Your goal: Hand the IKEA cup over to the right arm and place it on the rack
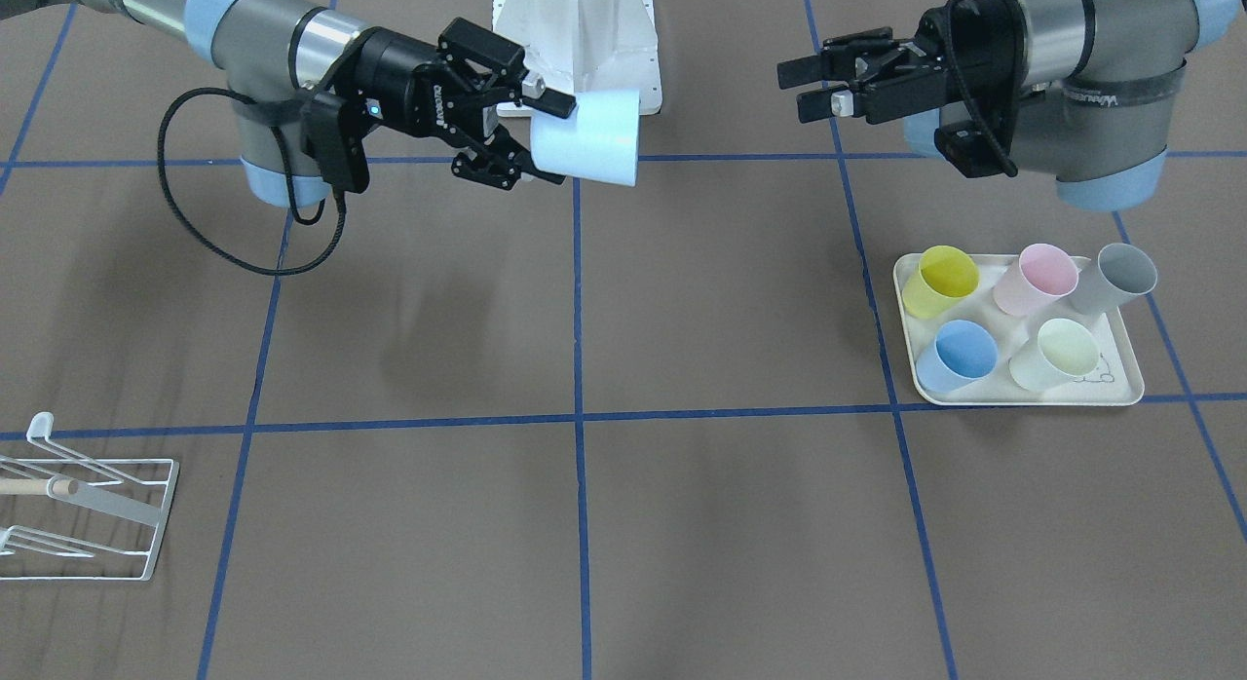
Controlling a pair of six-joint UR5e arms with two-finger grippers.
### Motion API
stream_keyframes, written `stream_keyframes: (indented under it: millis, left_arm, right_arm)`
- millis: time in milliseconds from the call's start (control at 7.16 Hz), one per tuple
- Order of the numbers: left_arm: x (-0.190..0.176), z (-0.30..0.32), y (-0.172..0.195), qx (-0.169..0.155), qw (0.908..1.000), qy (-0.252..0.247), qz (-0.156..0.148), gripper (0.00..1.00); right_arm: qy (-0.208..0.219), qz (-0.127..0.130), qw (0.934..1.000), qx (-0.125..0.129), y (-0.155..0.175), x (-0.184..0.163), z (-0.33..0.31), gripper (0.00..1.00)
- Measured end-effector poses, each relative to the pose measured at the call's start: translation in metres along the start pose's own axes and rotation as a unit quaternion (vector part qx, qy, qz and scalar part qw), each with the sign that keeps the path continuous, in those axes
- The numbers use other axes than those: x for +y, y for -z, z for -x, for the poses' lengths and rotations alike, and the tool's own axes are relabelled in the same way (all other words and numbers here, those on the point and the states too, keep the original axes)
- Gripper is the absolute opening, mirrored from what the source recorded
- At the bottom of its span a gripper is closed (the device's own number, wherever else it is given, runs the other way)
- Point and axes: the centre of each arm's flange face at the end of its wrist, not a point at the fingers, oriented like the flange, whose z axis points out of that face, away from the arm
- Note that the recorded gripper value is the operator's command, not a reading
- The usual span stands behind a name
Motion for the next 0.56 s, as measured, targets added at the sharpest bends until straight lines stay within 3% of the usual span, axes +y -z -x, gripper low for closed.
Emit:
stream_keyframes:
  millis: [140, 279, 419, 559]
  left_arm:
    - [-0.022, 0.003, 0.001, -0.018, 0.9984, -0.044, -0.030, 1.00]
    - [-0.042, 0.003, -0.004, -0.044, 0.9928, -0.087, -0.071, 1.00]
    - [-0.059, -0.002, -0.002, -0.067, 0.9825, -0.134, -0.111, 1.00]
    - [-0.072, -0.009, 0.012, -0.082, 0.9693, -0.181, -0.145, 1.00]
  right_arm:
    - [0.044, 0.007, 0.9969, 0.065, 0.019, -0.035, -0.016, 0.02]
    - [0.072, 0.013, 0.9891, 0.128, 0.044, -0.075, -0.026, 0.02]
    - [0.099, 0.017, 0.9773, 0.186, 0.076, -0.117, -0.032, 0.01]
    - [0.136, 0.018, 0.9613, 0.239, 0.113, -0.152, -0.041, 0.00]
